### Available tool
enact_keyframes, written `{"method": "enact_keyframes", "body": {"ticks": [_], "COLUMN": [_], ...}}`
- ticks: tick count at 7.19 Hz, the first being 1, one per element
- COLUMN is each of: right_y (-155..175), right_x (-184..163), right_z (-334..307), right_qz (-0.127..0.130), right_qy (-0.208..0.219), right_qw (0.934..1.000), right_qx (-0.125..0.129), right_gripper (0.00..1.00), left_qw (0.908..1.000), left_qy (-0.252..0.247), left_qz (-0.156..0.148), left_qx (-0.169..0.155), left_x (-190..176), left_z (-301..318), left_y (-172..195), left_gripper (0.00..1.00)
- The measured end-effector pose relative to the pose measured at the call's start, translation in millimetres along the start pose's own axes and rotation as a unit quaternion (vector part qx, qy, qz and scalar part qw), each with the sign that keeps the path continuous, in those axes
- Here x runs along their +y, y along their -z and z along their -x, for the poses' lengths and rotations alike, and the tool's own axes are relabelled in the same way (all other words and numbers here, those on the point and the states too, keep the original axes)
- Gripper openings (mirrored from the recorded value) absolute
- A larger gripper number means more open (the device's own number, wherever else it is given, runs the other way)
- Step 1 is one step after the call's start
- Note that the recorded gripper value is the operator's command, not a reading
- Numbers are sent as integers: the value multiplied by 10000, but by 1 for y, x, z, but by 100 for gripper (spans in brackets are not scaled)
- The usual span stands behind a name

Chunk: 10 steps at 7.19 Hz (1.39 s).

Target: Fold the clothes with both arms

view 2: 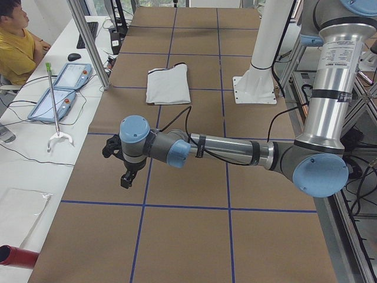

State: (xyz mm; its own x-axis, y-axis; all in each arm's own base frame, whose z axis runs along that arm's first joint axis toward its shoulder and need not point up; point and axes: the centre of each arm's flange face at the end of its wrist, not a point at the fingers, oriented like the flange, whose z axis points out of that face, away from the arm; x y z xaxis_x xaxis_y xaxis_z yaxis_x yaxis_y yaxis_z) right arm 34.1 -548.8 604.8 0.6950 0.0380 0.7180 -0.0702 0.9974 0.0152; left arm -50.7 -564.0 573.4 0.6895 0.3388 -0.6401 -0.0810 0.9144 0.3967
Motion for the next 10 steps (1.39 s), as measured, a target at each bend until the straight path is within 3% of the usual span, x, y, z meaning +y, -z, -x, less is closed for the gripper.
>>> {"method": "enact_keyframes", "body": {"ticks": [10], "right_y": [-4], "right_x": [9], "right_z": [-3], "right_qz": [34], "right_qy": [23], "right_qw": [10000], "right_qx": [-86], "right_gripper": [100], "left_qw": [10000], "left_qy": [-13], "left_qz": [5], "left_qx": [-8], "left_x": [1], "left_z": [0], "left_y": [-1], "left_gripper": [100]}}
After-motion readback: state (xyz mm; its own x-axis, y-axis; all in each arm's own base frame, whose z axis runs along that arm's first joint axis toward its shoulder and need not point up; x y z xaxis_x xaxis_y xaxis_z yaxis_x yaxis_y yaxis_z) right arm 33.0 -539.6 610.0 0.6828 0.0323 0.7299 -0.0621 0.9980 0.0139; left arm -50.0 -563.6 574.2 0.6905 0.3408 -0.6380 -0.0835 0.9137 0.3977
